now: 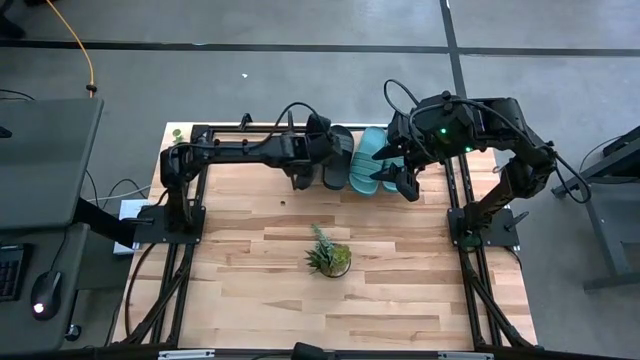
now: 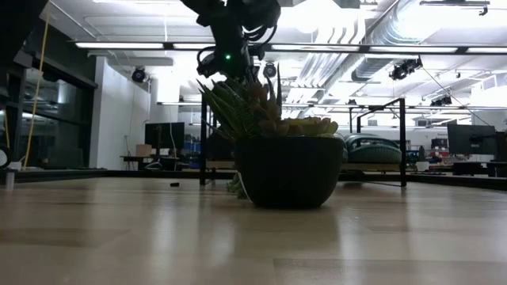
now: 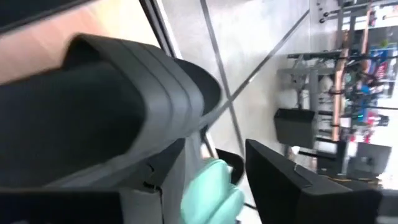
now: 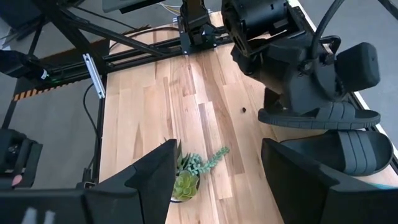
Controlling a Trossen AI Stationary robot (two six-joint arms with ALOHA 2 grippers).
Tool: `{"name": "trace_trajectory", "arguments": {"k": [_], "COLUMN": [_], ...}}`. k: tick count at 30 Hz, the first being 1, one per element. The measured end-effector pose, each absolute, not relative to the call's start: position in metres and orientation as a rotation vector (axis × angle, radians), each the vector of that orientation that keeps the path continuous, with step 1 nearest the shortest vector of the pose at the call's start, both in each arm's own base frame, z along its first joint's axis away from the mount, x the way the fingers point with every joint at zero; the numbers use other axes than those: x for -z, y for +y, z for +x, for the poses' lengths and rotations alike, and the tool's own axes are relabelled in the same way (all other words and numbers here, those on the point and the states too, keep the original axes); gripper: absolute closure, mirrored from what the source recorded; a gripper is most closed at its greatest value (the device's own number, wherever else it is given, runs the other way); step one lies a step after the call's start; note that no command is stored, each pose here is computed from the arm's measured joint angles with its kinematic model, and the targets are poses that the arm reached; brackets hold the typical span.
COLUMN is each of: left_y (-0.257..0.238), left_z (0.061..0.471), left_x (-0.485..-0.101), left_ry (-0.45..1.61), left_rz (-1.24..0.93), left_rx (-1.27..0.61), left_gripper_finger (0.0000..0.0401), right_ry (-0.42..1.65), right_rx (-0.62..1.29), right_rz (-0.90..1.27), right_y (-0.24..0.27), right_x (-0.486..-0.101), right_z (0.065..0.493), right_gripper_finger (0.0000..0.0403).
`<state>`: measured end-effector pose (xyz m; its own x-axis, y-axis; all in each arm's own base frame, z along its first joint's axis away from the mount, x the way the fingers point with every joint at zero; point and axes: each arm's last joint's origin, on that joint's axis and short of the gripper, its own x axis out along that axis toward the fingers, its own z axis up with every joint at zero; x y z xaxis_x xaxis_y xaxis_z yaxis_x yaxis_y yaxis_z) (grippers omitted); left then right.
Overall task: Pick and place slides into the shelf
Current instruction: Put the black slipper on the shelf
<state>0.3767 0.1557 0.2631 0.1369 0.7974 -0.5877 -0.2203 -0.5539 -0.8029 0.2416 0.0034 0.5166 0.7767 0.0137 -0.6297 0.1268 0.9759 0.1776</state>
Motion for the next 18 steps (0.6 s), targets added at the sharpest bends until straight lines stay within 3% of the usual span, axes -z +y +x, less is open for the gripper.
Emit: {"name": "trace_trajectory", "arguments": {"k": [4,10,18], "left_y": [0.158,0.160,0.161], "left_z": [0.385,0.401,0.412], "left_x": [-0.269,-0.287,-0.307], "left_ry": [-0.639,-0.608,-0.399], "left_rz": [-1.629,-1.525,-1.313], "left_rx": [-1.448,-1.250,-1.010], "left_gripper_finger": [0.0260,0.0254,0.0243], "right_ry": [0.680,0.677,0.744], "right_rx": [0.062,0.089,0.144], "right_rz": [0.215,0.219,0.226], "right_y": [0.003,-0.001,-0.007], "right_x": [-0.517,-0.517,-0.511], "right_z": [0.242,0.242,0.237], "right_gripper_finger": [0.0178,0.0178,0.0178]}}
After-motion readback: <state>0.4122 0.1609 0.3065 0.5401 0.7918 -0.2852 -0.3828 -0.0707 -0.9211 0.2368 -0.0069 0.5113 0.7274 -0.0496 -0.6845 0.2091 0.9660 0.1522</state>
